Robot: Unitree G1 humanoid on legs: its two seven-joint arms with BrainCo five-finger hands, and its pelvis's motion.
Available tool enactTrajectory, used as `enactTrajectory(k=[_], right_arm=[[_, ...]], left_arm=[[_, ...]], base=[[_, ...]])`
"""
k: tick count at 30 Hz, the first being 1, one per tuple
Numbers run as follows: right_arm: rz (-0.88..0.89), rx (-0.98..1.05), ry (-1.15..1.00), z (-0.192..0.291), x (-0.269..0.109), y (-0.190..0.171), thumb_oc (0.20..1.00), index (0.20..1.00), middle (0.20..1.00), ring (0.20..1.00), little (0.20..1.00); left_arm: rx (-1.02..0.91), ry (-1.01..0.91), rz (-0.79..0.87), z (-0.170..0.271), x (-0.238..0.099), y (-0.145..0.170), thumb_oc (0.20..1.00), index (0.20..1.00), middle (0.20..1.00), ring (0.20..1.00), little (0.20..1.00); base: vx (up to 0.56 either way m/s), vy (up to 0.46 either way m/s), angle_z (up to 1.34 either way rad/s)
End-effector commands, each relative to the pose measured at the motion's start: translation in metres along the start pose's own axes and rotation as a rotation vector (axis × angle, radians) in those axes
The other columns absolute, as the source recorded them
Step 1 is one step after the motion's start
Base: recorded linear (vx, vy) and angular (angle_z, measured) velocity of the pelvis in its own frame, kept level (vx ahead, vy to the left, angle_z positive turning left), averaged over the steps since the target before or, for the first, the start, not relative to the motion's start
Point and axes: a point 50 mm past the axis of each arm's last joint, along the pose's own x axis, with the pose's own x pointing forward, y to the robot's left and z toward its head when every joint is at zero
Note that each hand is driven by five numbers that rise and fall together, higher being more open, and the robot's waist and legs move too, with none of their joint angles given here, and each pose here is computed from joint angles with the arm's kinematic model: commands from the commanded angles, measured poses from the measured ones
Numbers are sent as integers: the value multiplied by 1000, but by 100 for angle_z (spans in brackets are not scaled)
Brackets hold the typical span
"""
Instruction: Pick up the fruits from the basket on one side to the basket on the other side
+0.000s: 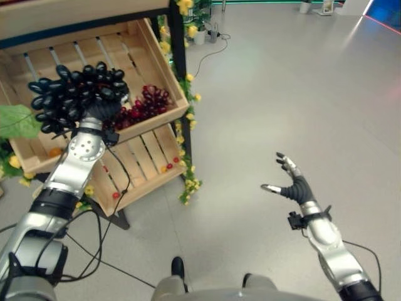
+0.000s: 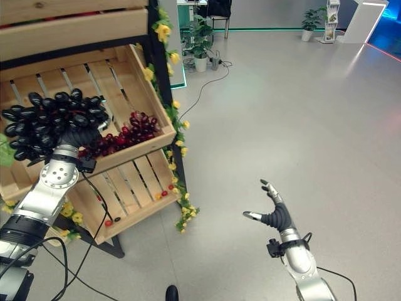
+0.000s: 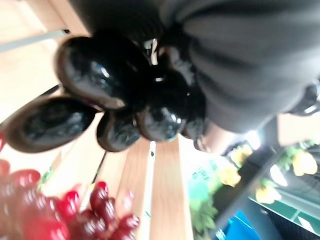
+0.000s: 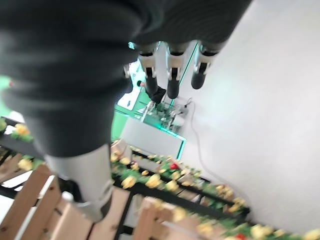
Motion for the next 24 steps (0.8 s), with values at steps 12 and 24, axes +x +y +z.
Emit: enactTrajectory(k=[12,24], right_arm=[[8,66,-229,45,32,-17,1000,1000,1000,1000,1000],[63,72,-141,26,13,-16,1000,1000,1000,1000,1000]], left_arm=[[-37,-353,26,84,28,-10,200,200,200,200,200],[174,-171,-106,45,41,-3,200,200,200,200,200]], base=[[165,-35,85],[85,-50,3]])
